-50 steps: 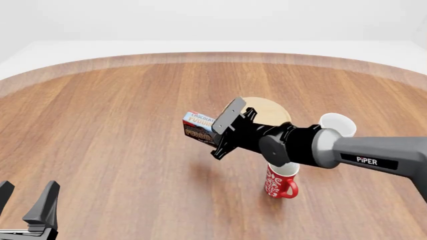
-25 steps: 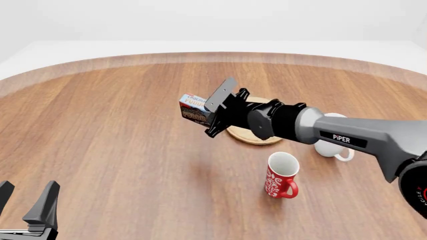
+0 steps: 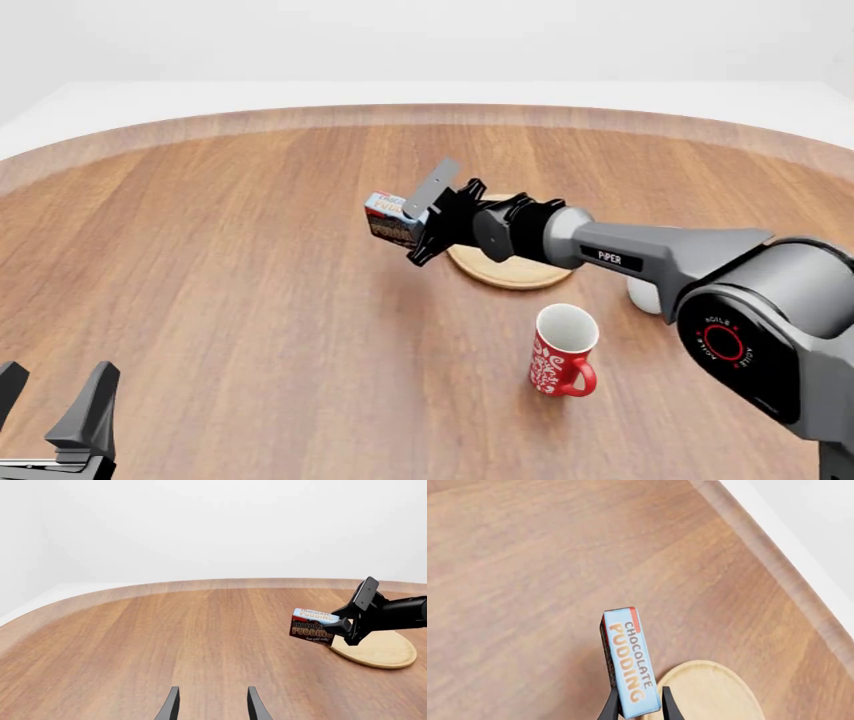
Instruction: Put the chocolate pudding to the left of the plate.
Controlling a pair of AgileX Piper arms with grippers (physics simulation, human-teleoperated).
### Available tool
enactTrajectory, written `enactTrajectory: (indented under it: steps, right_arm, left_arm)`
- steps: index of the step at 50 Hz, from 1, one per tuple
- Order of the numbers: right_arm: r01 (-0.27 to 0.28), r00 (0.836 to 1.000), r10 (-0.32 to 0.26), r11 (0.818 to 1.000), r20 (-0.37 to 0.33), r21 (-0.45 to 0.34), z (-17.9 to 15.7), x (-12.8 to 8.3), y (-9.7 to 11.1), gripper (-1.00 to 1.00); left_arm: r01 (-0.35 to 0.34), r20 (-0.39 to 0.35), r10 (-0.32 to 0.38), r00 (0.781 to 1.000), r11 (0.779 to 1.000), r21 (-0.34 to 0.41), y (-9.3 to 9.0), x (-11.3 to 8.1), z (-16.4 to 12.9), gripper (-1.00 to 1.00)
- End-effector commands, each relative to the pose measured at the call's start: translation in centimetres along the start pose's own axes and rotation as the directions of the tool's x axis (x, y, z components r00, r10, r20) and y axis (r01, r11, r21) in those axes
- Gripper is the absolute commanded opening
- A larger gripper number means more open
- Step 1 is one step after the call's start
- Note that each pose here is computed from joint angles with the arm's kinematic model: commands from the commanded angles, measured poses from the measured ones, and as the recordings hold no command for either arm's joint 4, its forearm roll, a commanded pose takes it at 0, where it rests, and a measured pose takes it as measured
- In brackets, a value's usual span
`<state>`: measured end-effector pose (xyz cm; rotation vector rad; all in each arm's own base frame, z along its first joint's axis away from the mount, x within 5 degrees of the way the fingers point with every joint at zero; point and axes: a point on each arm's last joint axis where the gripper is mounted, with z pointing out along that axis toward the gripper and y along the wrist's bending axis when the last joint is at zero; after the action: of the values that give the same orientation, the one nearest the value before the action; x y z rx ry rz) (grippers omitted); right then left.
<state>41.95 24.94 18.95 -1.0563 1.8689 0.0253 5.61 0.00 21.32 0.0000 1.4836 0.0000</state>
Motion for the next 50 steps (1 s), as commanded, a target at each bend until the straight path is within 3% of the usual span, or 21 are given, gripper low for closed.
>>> enactTrajectory:
  steps: [1, 12, 40, 41, 50]
  right_arm:
    - [-0.015, 1.0, 0.015, 1.0, -0.025, 0.001, 2.5, 0.9, -0.4, -1.0]
    - [-0.005, 0.999, 0.004, 1.0, -0.045, -0.022, 3.9, 1.8, 0.8, -1.0]
    - [-0.02, 0.997, 0.018, 0.999, -0.076, -0.031, 5.8, 3.4, 1.3, -1.0]
    - [-0.022, 0.997, 0.019, 0.999, -0.081, -0.042, 5.7, 3.3, 1.8, 1.0]
    - [-0.02, 0.997, 0.017, 0.999, -0.076, -0.033, 4.9, 3.5, 1.5, 1.0]
  left_arm:
    - [0.0, 0.0, 0.0, 1.0, 1.0, 0.0, 0.0, 0.0, 0.0, 1.0]
    - [0.0, 0.0, 0.0, 1.0, 1.0, 0.0, 0.0, 0.0, 0.0, 1.0]
    - [0.0, 0.0, 0.0, 1.0, 1.0, 0.0, 0.0, 0.0, 0.0, 1.0]
    - [0.0, 0.0, 0.0, 1.0, 1.0, 0.0, 0.0, 0.0, 0.0, 1.0]
    - [0.0, 0.0, 0.0, 1.0, 1.0, 0.0, 0.0, 0.0, 0.0, 1.0]
